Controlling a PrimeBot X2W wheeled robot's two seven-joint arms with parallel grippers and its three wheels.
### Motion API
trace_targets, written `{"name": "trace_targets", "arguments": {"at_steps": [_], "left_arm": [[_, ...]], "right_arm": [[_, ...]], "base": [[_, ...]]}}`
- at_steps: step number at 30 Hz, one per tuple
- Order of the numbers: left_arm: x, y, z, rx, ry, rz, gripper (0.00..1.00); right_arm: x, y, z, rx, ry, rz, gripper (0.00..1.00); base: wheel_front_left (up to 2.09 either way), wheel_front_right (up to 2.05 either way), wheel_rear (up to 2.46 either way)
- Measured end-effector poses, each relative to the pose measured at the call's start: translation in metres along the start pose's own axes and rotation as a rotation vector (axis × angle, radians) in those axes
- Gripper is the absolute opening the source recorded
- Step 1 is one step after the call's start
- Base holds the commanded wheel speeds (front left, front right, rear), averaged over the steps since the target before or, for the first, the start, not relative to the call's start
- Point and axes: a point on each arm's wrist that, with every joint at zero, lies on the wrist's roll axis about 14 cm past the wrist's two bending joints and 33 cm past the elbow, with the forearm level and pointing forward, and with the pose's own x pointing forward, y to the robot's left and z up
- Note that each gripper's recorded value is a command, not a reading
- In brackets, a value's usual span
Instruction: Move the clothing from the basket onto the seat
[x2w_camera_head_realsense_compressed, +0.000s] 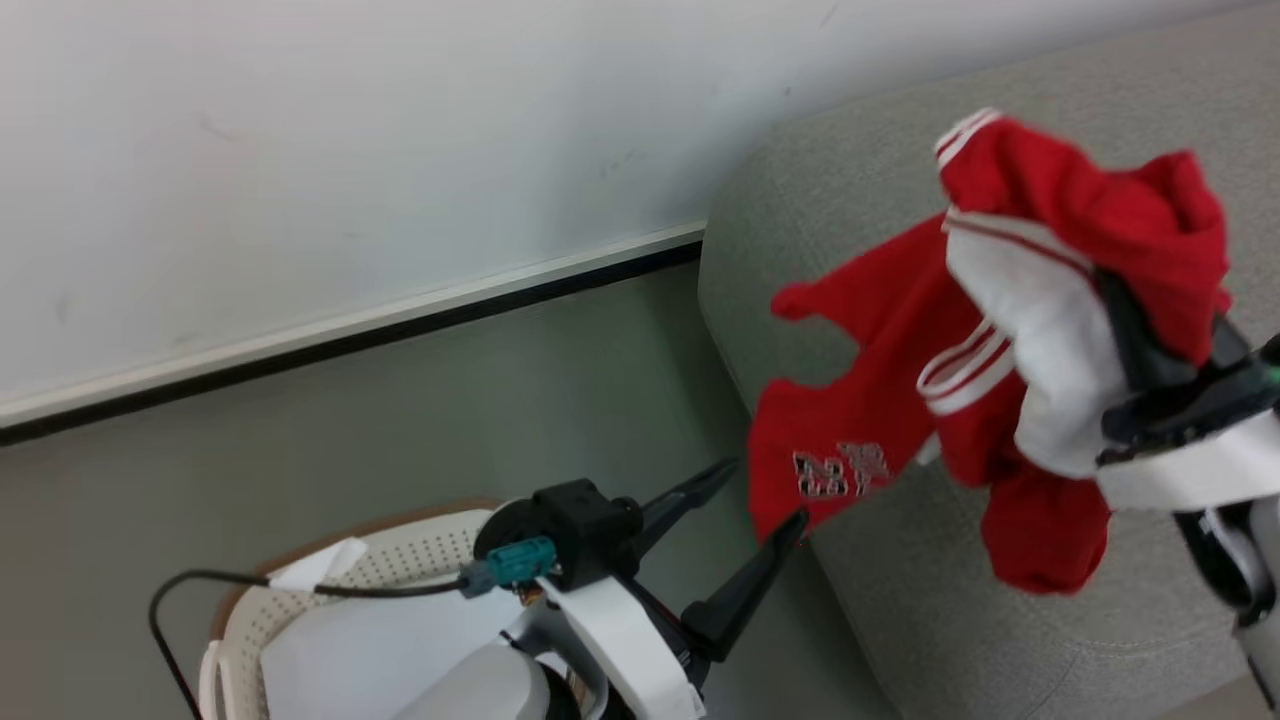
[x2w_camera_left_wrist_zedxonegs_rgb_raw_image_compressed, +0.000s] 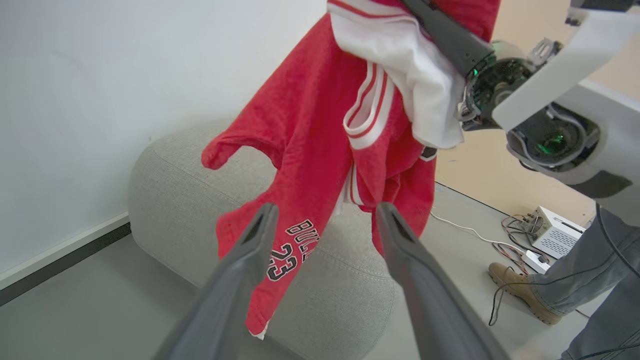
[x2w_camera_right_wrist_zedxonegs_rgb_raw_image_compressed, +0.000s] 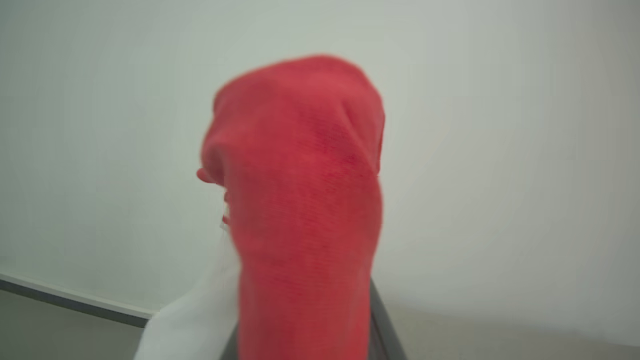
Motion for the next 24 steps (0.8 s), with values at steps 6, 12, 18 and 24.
{"name": "trace_targets", "arguments": {"at_steps": [6, 12, 18, 24], "left_arm": [[-0.005, 0.045, -0.001, -0.018, -0.014, 0.070, 1.00], [-0.021, 0.088, -0.022, -0.063, 0.012, 0.149, 1.00], [-0.040, 0.122, -0.038, -0.104, 0.023, 0.235, 1.00], [-0.056, 0.153, -0.049, -0.115, 0.029, 0.315, 1.00]], "right_arm": [[0.062, -0.039, 0.006, -0.048, -0.042, -0.110, 0.00], [0.120, -0.071, -0.004, -0.061, -0.037, -0.201, 0.00], [0.165, -0.098, -0.017, -0.087, -0.010, -0.273, 0.00], [0.179, -0.140, -0.034, -0.133, 0.023, -0.385, 0.00]], "base": [[0.00, 0.00, 0.00], [0.00, 0.00, 0.00], [0.00, 0.00, 0.00], [0.00, 0.00, 0.00]]}}
